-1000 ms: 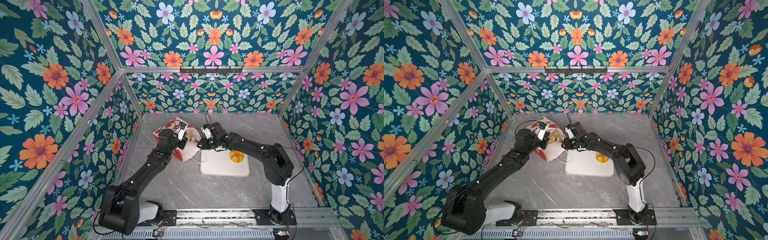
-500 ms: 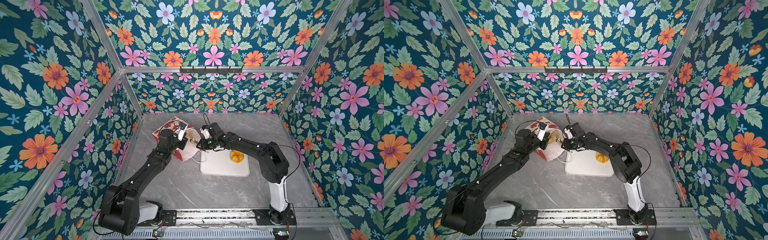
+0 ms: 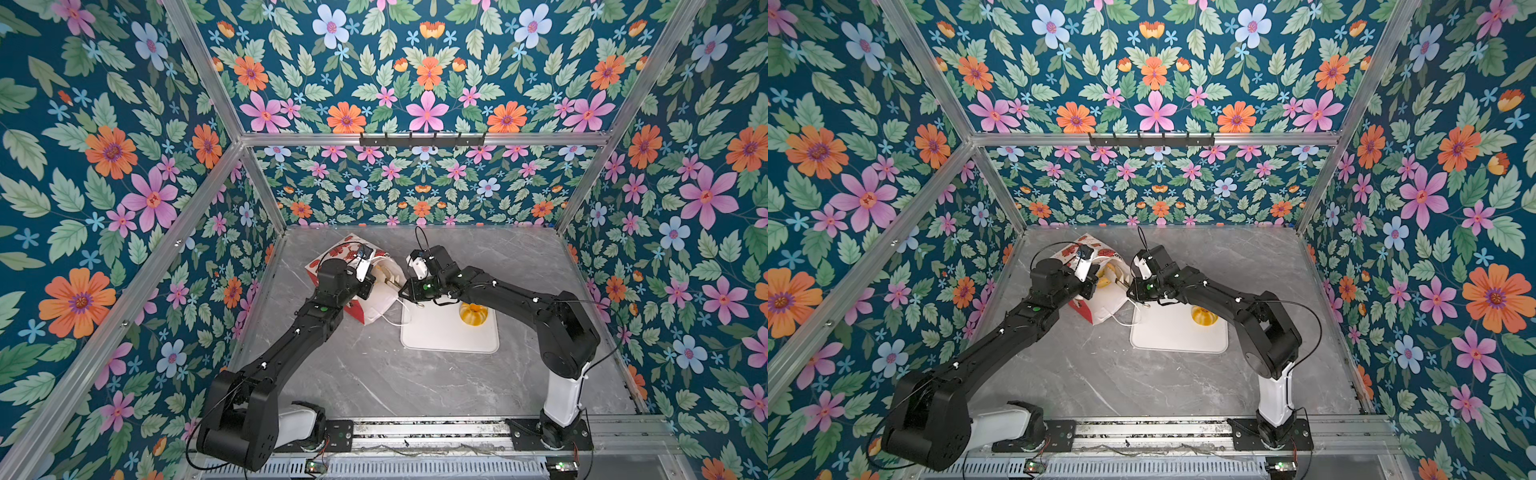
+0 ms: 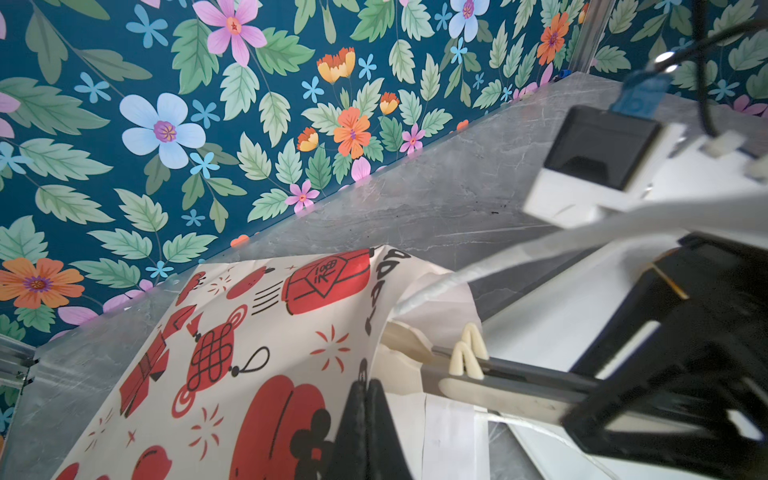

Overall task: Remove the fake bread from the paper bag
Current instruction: 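Close the tongs on the golden bagel inside the bag with the right gripper, then pull the golden bagel out and lower it onto the white tray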

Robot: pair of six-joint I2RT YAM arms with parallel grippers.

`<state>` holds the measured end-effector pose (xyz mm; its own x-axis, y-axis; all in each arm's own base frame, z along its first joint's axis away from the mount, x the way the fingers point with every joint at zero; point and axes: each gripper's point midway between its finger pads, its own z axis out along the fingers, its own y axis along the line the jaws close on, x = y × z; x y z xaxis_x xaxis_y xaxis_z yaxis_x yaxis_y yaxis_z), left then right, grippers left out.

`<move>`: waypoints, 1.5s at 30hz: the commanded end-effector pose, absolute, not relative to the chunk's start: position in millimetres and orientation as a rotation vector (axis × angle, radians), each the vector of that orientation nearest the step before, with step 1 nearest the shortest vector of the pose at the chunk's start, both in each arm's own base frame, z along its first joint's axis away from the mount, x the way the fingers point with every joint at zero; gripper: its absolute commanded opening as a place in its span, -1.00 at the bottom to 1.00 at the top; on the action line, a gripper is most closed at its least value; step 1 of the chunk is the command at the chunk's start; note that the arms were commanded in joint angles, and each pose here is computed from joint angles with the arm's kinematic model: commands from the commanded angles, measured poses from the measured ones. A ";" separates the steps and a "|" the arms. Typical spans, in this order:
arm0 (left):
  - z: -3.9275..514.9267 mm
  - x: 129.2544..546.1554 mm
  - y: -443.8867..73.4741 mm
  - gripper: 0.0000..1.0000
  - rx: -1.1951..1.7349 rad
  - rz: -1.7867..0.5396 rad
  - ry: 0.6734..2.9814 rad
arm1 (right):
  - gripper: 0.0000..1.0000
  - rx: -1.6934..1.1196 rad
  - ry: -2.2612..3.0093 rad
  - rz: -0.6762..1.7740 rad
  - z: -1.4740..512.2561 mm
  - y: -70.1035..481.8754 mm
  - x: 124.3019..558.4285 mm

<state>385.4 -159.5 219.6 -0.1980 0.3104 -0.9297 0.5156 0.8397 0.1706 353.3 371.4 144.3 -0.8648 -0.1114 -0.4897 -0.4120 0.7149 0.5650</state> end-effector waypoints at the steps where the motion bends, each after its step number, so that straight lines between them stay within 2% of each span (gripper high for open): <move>1: 224.6 390.3 -158.3 -1.00 0.595 -0.205 1.783 | -0.86 -0.416 2.429 0.981 162.2 370.1 352.3; 24: 223.5 405.6 -141.3 -1.00 0.495 -0.101 1.788 | -0.87 -0.375 2.493 0.881 194.2 267.0 239.7; 33: 221.5 408.2 -134.3 -1.00 0.468 -0.063 1.800 | -0.85 -0.309 2.520 0.742 185.0 229.6 223.9; 45: 228.4 400.7 -132.1 -1.00 0.460 -0.068 1.781 | -0.85 -0.241 2.589 0.648 148.4 214.3 234.9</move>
<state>400.1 -133.3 221.6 -0.2071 0.2898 -0.9344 0.3576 0.9115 0.2034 225.6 215.9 147.2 -0.8928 -0.0721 -0.4447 -0.2754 0.8685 0.4121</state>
